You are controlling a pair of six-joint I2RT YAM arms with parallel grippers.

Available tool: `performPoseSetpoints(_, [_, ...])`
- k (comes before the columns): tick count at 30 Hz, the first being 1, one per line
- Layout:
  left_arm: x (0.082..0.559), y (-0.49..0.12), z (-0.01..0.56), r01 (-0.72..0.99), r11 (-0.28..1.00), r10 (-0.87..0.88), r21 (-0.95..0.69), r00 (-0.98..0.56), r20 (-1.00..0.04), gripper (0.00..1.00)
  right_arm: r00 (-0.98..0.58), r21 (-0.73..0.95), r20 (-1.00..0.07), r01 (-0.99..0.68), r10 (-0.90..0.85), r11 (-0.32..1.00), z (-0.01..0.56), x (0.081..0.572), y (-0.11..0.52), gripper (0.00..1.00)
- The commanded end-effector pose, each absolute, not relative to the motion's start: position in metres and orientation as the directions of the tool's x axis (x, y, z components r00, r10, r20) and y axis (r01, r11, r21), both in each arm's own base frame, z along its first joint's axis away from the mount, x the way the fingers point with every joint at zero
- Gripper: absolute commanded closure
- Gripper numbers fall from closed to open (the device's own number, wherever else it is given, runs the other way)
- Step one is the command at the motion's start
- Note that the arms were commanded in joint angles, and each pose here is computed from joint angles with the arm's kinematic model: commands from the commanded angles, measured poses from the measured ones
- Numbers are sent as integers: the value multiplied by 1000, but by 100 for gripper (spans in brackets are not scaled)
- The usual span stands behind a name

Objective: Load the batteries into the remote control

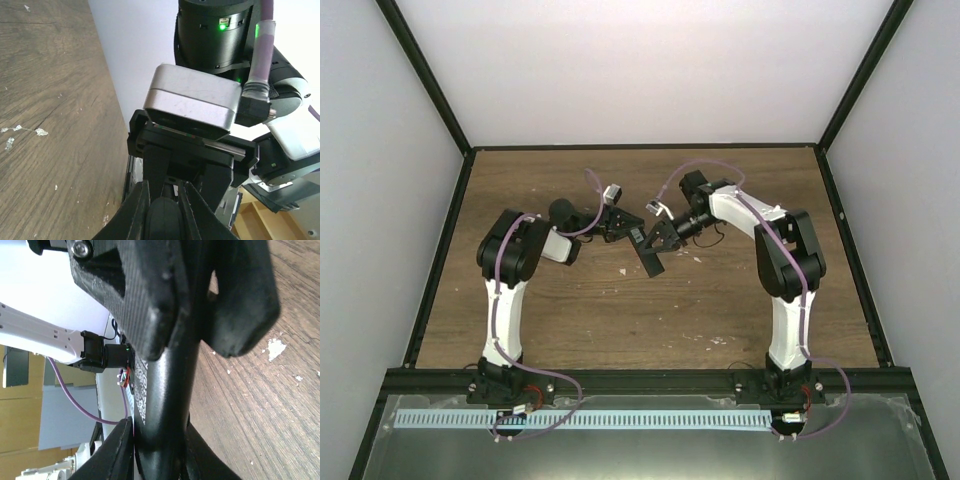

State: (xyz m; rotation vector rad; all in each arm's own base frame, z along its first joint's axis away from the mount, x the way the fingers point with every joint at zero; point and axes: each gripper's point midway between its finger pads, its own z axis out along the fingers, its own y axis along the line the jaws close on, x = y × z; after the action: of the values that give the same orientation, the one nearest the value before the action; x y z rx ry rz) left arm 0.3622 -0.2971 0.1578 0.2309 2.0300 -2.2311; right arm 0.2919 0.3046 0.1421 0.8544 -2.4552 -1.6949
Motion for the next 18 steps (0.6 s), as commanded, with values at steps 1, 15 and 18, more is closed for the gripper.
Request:
performPoseSetpoints(1, [362,-298,186,331,-142,-24,-933,-943,-331,100,-838,898,-269,-397,-474,191,152,281,315,83])
performPoseSetpoints(15, [364,-294,180,330,-133,-46,-935,-944,-327,59,-822,871,-305,-444,-480,208,155,290,316,96])
performPoseSetpoints(18, [367,-287,179,332,-124,-76,-935,-943,-324,35,-822,864,-301,-449,-483,227,151,290,314,97])
